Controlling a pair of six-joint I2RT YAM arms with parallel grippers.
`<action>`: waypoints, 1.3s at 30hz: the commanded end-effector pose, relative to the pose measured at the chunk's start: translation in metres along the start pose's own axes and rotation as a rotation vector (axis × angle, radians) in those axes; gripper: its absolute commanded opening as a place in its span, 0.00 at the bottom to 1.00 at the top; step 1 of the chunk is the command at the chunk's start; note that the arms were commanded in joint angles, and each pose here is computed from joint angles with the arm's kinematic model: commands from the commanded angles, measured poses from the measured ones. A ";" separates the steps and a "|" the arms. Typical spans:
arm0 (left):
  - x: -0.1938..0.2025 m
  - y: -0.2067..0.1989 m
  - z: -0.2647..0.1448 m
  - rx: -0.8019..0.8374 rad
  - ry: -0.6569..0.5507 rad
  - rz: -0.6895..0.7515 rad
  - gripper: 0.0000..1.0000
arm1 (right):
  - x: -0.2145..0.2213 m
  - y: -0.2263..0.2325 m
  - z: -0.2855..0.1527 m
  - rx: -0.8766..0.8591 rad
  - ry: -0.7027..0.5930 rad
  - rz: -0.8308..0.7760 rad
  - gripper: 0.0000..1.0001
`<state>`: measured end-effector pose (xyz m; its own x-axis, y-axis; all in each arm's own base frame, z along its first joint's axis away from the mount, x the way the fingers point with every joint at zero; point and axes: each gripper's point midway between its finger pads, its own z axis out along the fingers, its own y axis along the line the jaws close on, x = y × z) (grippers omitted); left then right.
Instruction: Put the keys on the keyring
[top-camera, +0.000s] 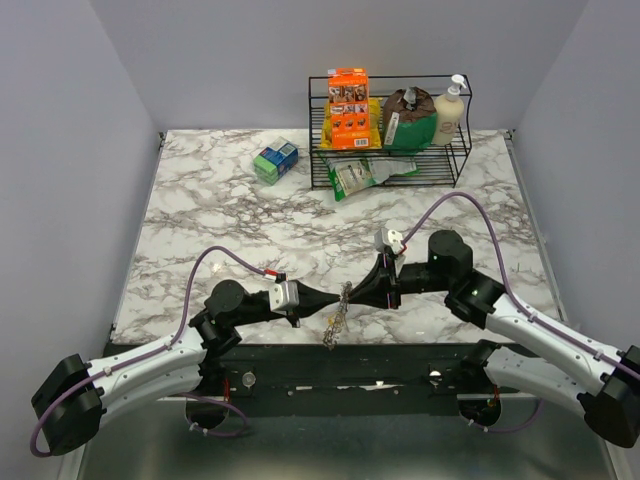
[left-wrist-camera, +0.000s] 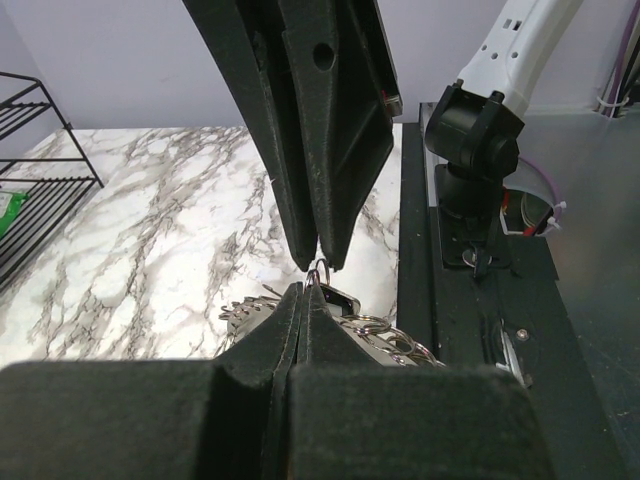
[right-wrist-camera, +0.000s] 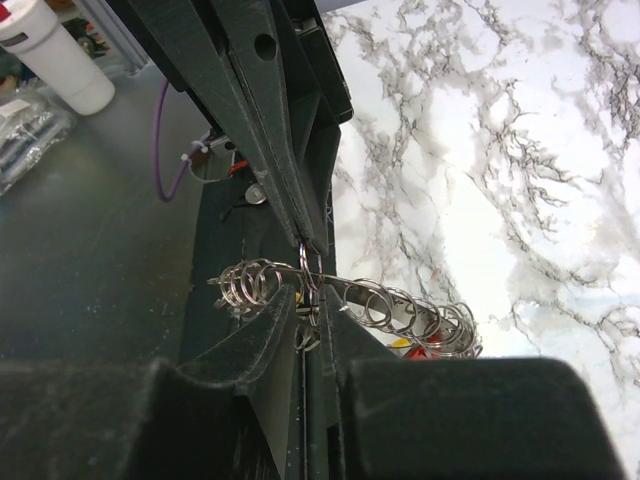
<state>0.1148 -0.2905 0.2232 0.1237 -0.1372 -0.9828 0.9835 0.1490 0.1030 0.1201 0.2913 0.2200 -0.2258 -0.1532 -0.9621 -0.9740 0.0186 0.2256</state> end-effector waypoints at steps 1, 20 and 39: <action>-0.039 0.000 0.006 0.020 -0.112 0.082 0.00 | 0.002 0.002 0.003 -0.023 0.003 -0.009 0.19; -0.042 0.006 0.006 -0.012 -0.126 0.083 0.00 | 0.015 0.004 0.005 -0.049 0.032 0.047 0.00; -0.039 0.011 0.008 -0.036 -0.121 0.064 0.00 | 0.027 0.012 0.005 -0.090 0.026 0.096 0.01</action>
<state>0.1164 -0.2922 0.2207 0.1170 -0.1305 -0.9845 0.9839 0.1500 0.0970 0.1135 0.2937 0.2022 -0.2928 -0.1704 -0.9409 -0.9543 -0.0101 0.2988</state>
